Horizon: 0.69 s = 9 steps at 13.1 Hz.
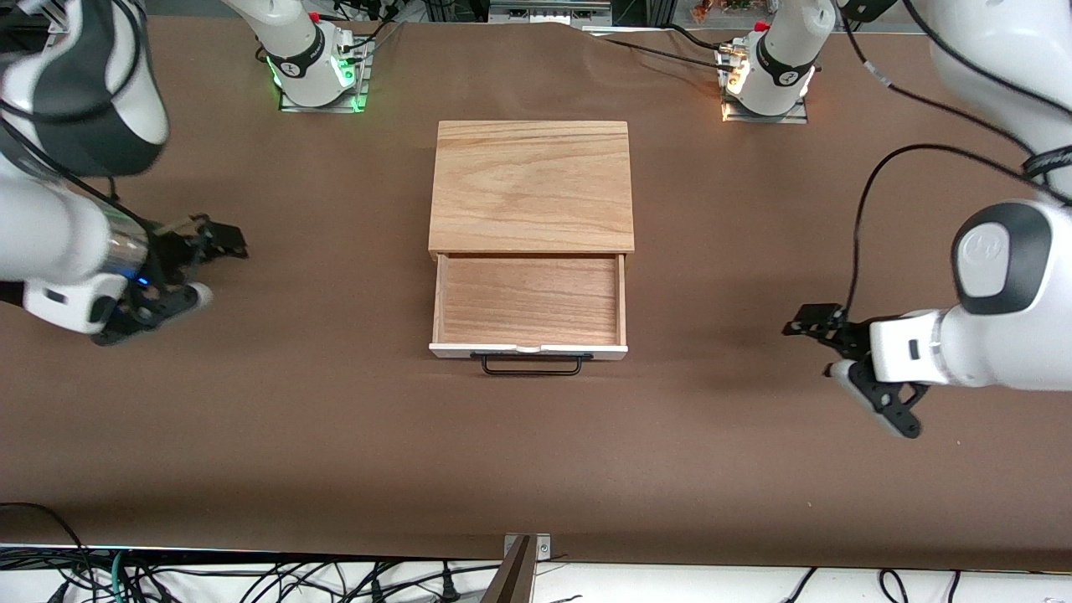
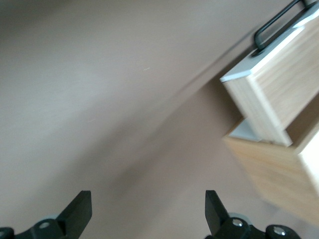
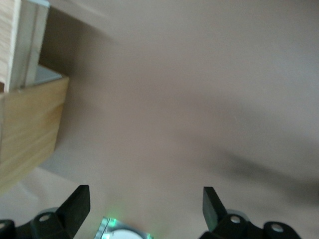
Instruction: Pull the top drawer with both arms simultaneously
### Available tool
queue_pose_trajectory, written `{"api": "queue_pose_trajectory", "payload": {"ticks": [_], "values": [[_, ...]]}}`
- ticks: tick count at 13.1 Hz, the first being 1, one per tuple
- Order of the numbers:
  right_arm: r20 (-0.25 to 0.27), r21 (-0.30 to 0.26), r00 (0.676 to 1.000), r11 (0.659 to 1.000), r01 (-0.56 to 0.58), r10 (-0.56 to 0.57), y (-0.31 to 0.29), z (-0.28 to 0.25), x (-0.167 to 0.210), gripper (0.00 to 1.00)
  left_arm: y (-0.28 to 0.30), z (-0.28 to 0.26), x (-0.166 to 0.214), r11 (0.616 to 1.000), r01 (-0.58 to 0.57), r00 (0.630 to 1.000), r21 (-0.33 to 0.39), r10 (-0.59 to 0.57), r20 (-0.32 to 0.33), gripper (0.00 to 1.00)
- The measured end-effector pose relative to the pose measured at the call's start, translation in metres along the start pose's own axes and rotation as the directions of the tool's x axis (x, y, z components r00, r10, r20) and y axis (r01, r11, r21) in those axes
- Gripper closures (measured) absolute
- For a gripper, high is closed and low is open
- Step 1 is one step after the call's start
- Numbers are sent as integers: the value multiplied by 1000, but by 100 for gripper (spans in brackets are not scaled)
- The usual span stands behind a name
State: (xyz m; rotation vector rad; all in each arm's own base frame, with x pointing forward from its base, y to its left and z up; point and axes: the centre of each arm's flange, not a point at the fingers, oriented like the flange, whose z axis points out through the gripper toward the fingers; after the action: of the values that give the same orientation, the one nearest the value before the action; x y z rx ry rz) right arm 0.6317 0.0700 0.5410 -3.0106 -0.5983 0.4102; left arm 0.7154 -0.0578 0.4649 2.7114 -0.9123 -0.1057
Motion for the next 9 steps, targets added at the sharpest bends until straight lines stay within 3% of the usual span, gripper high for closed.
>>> {"api": "queue_pose_trajectory", "payload": {"ticks": [3, 5, 7, 9], "values": [[-33, 2, 996, 997, -78, 78, 22, -7, -44, 0, 8, -54, -21, 987, -5, 1000, 161, 1, 24, 0], [-45, 14, 975, 976, -216, 216, 33, 5, -74, 0, 12, -84, -34, 967, -2, 999, 255, -9, 42, 0], [-79, 20, 938, 941, -338, 338, 28, 15, -95, 0, 16, -102, -42, 953, 25, 999, 300, -37, 35, 0], [-131, 22, 916, 924, -381, 380, 24, 15, -108, 0, 17, -112, -51, 945, 116, 992, 307, -124, 7, 0]]}}
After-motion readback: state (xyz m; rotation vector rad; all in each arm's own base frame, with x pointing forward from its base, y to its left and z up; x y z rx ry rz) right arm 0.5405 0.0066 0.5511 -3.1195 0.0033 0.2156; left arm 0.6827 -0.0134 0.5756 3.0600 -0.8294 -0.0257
